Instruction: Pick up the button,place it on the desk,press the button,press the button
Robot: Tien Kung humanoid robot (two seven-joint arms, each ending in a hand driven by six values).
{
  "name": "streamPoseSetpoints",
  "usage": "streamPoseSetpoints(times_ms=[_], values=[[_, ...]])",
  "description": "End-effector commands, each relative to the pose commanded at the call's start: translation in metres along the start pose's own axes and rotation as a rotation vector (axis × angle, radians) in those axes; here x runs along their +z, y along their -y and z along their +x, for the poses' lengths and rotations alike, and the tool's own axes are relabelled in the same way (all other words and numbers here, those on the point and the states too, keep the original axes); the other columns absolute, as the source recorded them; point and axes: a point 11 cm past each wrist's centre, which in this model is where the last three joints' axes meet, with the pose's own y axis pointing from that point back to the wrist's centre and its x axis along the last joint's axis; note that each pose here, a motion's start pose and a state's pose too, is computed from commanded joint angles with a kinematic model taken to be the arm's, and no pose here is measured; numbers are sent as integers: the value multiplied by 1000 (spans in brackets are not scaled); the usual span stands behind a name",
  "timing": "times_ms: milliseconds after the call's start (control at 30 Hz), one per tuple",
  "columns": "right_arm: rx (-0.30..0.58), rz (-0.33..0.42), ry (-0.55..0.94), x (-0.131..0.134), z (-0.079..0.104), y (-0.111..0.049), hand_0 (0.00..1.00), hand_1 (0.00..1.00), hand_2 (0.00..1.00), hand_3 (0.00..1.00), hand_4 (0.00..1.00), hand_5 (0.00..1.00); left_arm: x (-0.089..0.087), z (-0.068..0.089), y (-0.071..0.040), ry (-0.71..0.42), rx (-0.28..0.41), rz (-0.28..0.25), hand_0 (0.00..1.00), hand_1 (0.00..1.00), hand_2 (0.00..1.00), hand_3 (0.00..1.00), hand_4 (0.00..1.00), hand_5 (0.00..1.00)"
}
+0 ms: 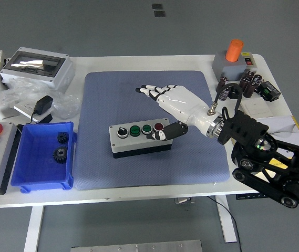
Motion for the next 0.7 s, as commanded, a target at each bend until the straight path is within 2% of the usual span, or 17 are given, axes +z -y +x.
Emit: streamPoseSetpoints(times_ms=[167,200,233,700], values=[[-86,-29,-46,3,-14,1,181,199,202,762,262,75,0,0,0,0,0,-1,745,761,570,545,355,2],[-95,-36,-55,4,-16,2,119,134,152,701,200,2,1,0,0,0,-1,-2,744,761,569,543,357,2],[-104,-43,-62,5,-18,2,119,134,152,701,200,2,1,0,0,0,-1,-3,744,761,569,543,357,2],[-126,-44,-76,1,-34,5,107,109,141,692,228,2,0,0,0,1,-3,-4,744,761,569,544,369,2]])
